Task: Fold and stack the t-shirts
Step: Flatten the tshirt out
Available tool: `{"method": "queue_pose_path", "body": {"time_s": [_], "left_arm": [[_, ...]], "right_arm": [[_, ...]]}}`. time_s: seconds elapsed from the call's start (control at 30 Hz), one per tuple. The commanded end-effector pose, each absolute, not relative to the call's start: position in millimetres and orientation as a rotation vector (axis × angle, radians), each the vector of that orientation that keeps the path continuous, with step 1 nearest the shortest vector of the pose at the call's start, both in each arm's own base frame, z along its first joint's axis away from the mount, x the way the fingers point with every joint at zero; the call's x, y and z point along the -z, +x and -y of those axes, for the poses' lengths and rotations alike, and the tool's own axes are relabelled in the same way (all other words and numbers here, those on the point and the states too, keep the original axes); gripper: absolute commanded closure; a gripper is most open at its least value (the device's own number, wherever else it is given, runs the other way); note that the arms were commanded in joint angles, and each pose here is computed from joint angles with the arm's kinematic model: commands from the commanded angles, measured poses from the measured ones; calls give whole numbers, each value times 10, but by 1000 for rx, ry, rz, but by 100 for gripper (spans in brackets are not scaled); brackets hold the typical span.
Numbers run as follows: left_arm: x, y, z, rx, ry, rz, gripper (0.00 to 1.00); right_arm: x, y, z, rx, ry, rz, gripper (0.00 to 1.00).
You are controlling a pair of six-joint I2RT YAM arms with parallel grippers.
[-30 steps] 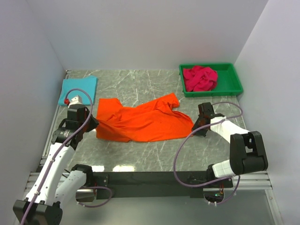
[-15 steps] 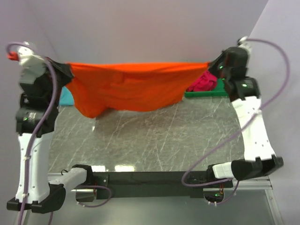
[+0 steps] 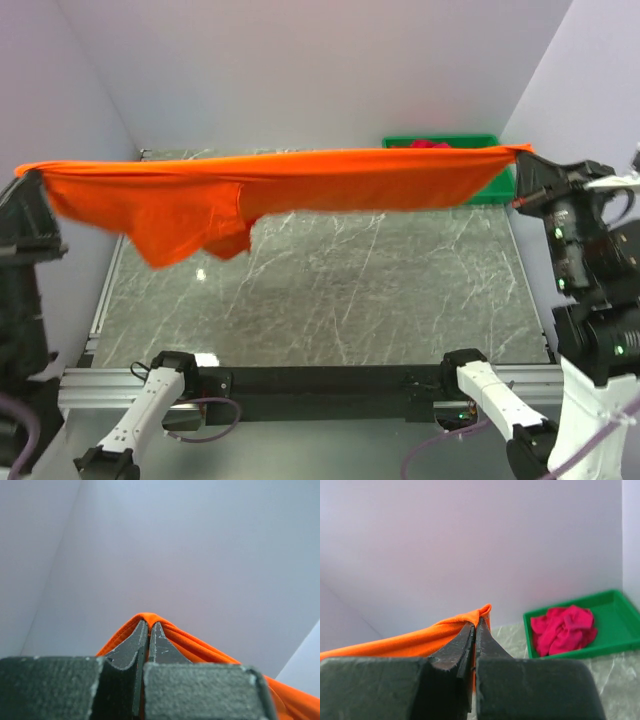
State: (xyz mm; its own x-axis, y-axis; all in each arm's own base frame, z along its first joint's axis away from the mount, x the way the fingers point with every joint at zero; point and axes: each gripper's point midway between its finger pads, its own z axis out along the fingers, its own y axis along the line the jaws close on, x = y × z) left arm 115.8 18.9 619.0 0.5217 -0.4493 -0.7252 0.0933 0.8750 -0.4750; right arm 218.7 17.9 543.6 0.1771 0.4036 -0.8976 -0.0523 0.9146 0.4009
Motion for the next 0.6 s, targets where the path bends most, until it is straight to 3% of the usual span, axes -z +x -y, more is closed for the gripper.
{"method": "queue_pose_path", "body": {"time_s": [0.0, 0.13, 0.3, 0.4, 0.57], "left_arm": [[-6335, 1046, -285, 242, -379, -929, 99], [-6244, 1177, -212, 240, -343, -990, 99], [-5771, 1721, -122, 228, -344, -1146, 99], [-5199, 2219, -45, 223, -363, -1302, 96], [-3787, 3085, 119, 228, -428, -1614, 93]], "right_arm": [[-5424, 2182, -2, -205, 310, -1343, 100], [-5309, 2186, -18, -198, 295, -1375, 100], [-4842, 2481, -143, -212, 273, -1534, 100], [-4313, 2778, -231, -221, 293, -1691, 100], [-3233, 3326, -398, -231, 337, -1977, 100]]}}
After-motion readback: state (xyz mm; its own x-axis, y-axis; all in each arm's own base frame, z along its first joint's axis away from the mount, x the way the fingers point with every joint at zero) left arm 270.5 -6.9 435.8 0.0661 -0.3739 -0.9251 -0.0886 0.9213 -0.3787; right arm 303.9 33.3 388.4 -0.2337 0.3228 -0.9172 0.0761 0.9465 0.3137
